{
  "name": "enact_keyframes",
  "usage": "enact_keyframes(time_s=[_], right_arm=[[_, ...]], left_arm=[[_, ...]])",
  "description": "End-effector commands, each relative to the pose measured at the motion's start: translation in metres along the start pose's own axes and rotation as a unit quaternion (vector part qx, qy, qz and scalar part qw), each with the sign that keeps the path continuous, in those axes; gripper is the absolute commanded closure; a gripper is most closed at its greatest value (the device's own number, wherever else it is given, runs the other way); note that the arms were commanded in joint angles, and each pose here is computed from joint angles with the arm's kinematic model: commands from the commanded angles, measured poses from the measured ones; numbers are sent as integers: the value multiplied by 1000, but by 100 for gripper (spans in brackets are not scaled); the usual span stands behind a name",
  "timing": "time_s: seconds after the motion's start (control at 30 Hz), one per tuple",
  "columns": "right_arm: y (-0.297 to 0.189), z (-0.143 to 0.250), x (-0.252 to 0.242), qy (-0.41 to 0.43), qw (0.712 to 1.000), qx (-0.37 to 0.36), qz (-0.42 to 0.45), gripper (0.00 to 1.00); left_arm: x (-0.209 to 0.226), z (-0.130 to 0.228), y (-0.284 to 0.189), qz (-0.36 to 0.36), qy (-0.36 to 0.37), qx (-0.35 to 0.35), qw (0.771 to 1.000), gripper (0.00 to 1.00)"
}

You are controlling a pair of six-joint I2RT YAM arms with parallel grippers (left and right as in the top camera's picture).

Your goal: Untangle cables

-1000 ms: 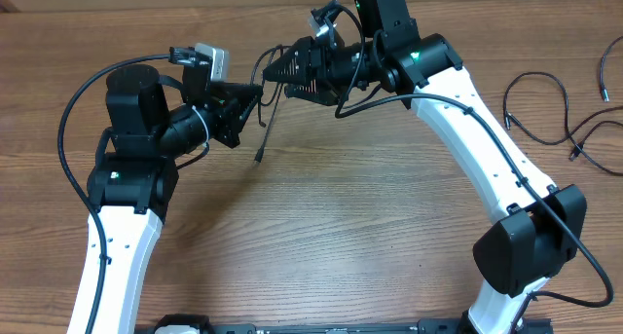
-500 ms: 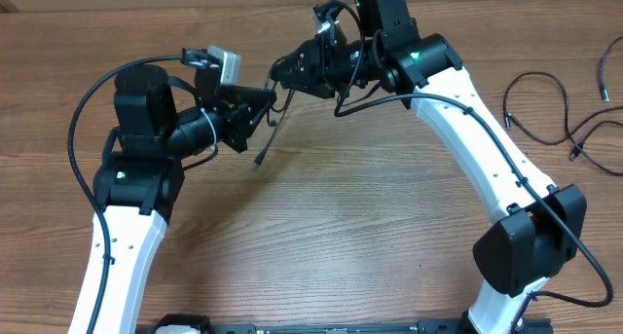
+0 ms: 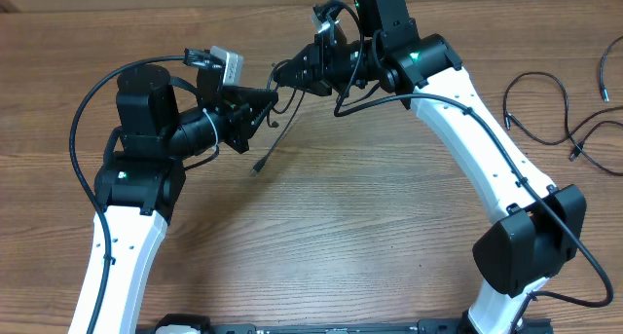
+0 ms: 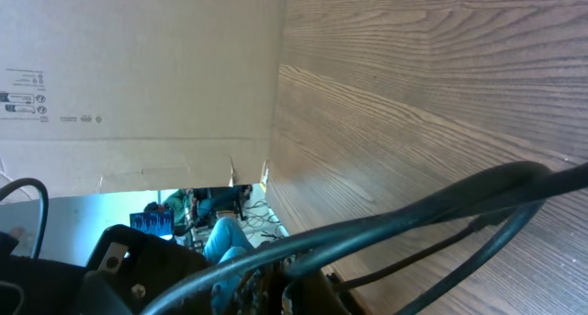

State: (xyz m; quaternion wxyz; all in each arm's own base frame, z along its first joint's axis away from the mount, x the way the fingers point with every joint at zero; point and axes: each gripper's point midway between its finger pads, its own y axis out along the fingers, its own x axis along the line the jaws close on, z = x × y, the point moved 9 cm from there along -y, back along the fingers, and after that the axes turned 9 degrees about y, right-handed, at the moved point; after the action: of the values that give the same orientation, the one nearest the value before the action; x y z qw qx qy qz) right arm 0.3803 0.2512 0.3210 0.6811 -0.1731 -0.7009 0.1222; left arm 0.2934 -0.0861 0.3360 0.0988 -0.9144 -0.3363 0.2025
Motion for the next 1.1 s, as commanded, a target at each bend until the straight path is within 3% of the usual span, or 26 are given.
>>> enact_keyframes(time_s=[0.0, 0.27, 0.5, 0.83, 0.93, 1.0, 1.07], right_arm=[[-7, 6, 15, -18, 1000, 6, -18, 96], [-20, 7, 18, -13, 996, 53, -67, 96], [-42, -4, 15, -17, 993, 59, -100, 96], [-94, -32, -4, -4, 992, 16, -123, 96], [-108, -38, -11, 3, 992, 0, -122, 95], [-112, -39, -14, 9, 993, -4, -120, 72], [-112, -39, -15, -3, 993, -6, -119, 39]], left_arm=[[2, -3, -3, -43, -2, 0, 999, 96], [29, 21, -12, -223, -43, 68, 972, 96], [34, 35, -18, -265, -56, 109, 956, 96], [44, 52, -31, -357, -65, 166, 917, 96], [44, 53, -31, -355, -67, 168, 917, 96], [43, 53, -30, -351, -67, 167, 919, 96], [42, 52, -29, -337, -69, 164, 924, 96]])
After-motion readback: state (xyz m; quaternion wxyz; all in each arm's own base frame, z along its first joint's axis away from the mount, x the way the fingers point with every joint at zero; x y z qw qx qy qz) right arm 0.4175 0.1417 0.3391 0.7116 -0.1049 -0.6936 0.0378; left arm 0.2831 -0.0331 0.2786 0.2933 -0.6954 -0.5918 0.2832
